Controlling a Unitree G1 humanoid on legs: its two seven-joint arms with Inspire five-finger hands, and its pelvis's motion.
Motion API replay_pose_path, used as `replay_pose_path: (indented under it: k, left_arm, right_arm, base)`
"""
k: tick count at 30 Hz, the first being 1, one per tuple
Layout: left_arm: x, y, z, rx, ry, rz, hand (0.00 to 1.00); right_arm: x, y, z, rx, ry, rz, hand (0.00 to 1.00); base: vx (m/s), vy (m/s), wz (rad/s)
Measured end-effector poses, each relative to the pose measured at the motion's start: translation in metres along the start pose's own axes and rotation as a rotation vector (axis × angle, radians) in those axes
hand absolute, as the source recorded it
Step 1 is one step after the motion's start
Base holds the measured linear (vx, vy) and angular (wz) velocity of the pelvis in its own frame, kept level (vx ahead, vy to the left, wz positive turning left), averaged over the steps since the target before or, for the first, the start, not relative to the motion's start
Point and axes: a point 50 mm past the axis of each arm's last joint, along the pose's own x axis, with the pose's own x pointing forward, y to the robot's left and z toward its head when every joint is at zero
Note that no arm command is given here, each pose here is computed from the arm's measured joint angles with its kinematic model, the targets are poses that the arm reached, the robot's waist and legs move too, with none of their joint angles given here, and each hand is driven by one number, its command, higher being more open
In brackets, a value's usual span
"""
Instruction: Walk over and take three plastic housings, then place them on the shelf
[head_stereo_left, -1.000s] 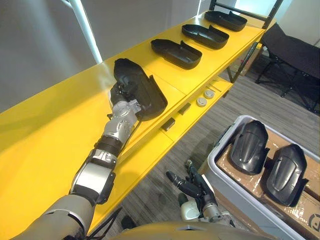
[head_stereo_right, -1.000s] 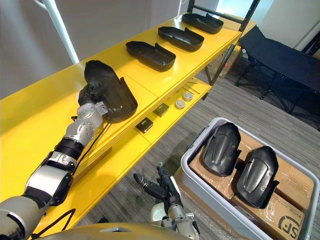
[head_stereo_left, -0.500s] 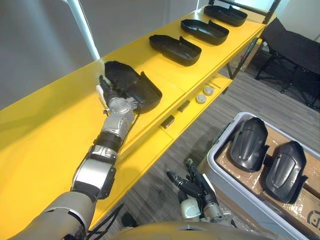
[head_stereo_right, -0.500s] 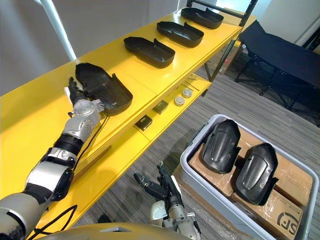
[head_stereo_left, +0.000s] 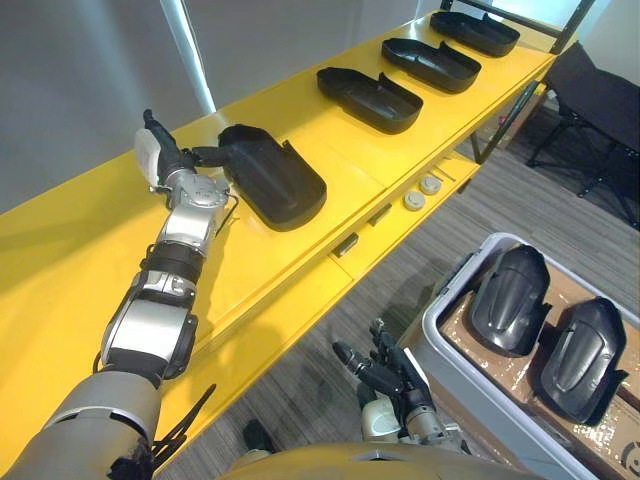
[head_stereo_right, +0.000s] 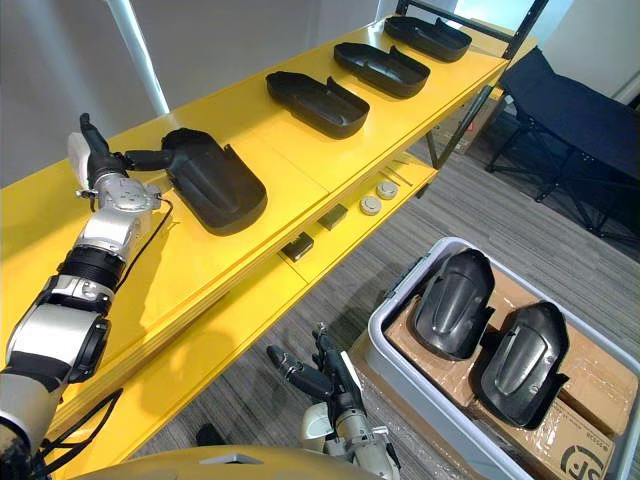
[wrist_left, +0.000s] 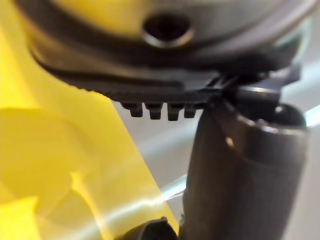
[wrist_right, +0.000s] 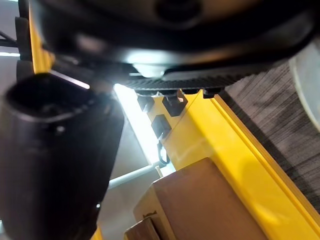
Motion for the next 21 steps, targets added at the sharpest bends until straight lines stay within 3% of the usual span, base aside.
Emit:
replay_pose_path:
  k: [4,8,11,14,18,21]
  left_arm:
    - [-0.005,-0.01,0.008,-0.195,-0.001,-0.112,1.0]
    - [-0.042,-0.039,0.055,-0.505,-0.156,-0.322,1.0]
    - [-0.079,-0.034,0.103,-0.735,-0.367,-0.415,1.0]
    - [-0.107,-0.012,0.135,-0.913,-0.551,-0.424,1.0]
    - [-0.118,0.007,0.124,-0.924,-0.635,-0.345,1.0]
    - [-0.118,0.021,0.079,-0.849,-0.564,-0.251,1.0]
  right_arm:
    - [0.001,0.002,0.001,0.07,-0.002,-0.031,1.0]
    - [0.007,0.002,0.019,0.212,-0.09,-0.091,1.0]
    - [0.01,0.003,0.061,0.216,-0.274,-0.071,1.0]
    - [0.005,-0.008,0.109,0.1,-0.494,-0.072,1.0]
    - [-0.009,-0.037,0.143,-0.041,-0.633,-0.055,1.0]
    - [-0.017,-0.058,0.151,-0.105,-0.647,-0.041,1.0]
  base:
    - [0.0,0.0,0.01]
    - [0.01,0.0,0.05]
    - [0.01,0.001,-0.07]
    - [-0.01,-0.003,-0.01]
    - [-0.02,-0.007,0.04]
    - [-0.04,-0.017,0.18]
